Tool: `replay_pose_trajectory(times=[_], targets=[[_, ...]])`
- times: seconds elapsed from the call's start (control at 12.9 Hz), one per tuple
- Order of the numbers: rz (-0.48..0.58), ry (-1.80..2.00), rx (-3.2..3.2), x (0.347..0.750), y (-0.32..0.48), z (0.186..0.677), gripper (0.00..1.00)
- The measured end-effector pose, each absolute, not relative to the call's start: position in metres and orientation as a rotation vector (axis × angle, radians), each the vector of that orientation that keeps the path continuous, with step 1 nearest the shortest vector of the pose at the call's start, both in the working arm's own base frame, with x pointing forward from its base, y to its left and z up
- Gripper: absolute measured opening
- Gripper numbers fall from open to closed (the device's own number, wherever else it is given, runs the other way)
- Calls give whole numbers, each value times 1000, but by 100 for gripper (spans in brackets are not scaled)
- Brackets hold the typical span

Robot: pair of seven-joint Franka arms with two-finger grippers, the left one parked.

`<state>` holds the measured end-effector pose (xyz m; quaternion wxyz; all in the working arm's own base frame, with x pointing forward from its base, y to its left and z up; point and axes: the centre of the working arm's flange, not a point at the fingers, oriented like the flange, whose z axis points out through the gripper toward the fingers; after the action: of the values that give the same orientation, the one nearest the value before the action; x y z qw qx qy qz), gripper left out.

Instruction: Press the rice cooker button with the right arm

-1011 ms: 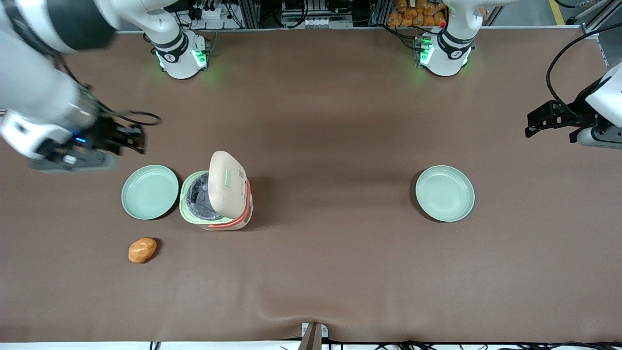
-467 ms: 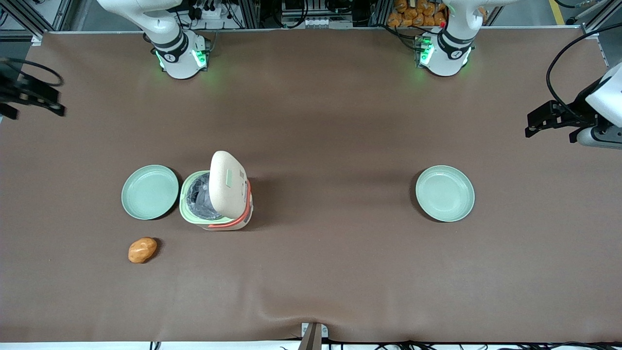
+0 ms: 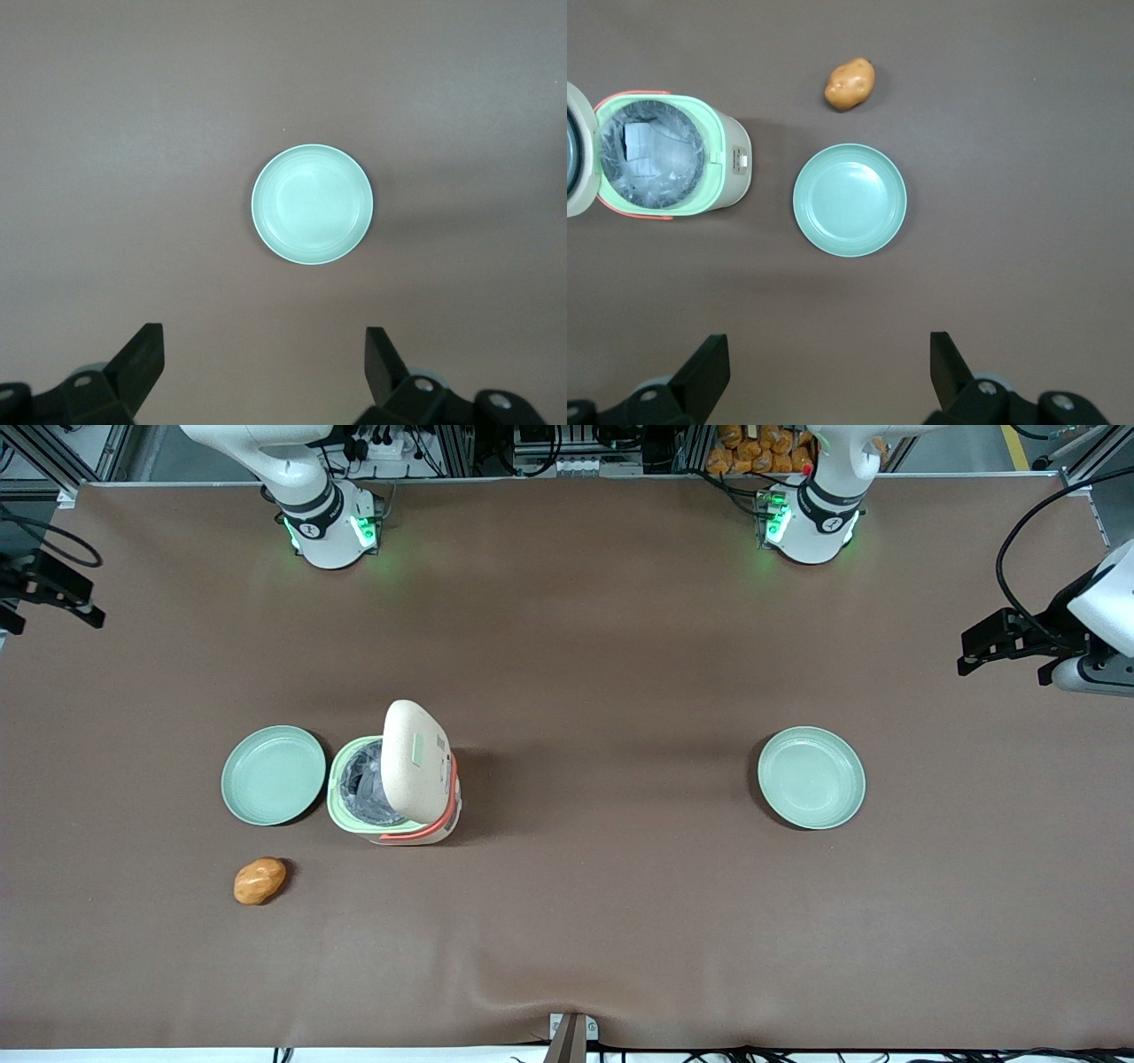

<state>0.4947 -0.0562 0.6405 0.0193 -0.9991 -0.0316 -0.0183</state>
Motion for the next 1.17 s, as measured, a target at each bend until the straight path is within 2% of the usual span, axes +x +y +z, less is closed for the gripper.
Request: replay_pose_trajectory(times=[1.17], targets=[[-103, -129, -3103, 493, -46, 645, 100]])
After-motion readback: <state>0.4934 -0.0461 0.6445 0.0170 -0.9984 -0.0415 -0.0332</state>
